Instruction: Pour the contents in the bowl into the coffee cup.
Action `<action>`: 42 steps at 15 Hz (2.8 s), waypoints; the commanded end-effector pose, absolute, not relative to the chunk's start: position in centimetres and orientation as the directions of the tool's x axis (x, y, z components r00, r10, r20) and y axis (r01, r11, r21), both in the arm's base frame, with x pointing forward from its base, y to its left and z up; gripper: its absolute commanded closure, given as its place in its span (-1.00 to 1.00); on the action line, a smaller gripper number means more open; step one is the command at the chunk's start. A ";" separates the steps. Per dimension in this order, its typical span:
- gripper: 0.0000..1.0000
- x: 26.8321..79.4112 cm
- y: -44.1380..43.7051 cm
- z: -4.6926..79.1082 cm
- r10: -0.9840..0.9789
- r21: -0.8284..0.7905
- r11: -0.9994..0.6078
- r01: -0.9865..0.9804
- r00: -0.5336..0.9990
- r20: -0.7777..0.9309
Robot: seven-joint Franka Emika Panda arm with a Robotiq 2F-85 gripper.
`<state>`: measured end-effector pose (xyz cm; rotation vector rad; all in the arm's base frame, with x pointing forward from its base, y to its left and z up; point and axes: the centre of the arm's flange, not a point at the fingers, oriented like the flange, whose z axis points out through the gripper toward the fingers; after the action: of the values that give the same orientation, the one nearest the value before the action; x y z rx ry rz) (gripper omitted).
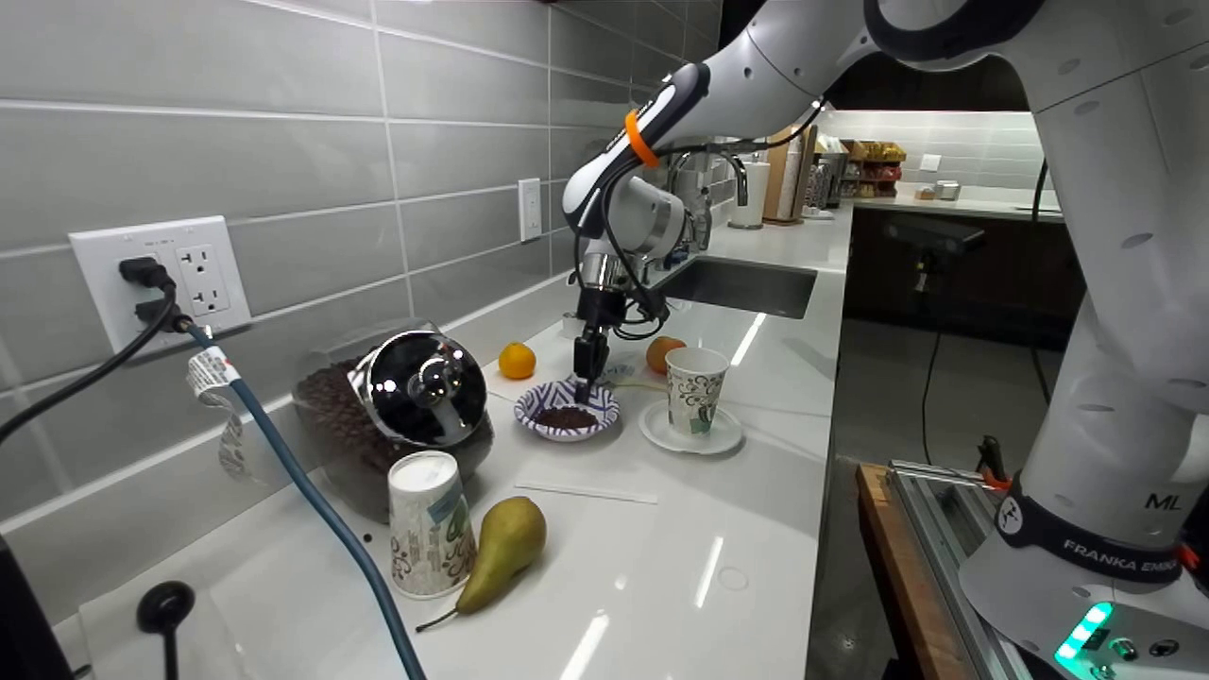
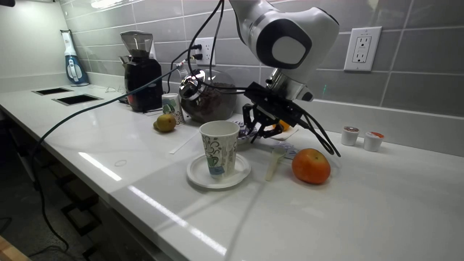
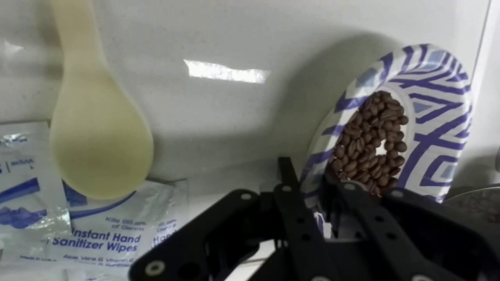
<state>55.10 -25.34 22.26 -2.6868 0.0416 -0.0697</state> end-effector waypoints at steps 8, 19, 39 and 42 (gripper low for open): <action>0.85 55.4 -25.9 22.5 -0.080 -0.492 -0.869 -0.053 0.996 0.035; 0.92 54.5 -26.4 25.7 -0.094 -0.542 -0.839 -0.044 0.993 0.065; 0.94 36.6 -31.1 36.9 -0.332 -0.595 -0.793 -0.133 0.913 0.238; 0.93 36.4 -30.4 37.7 -0.353 -0.590 -0.796 -0.134 0.895 0.273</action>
<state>37.43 -32.38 36.57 -2.4913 0.3423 -0.4164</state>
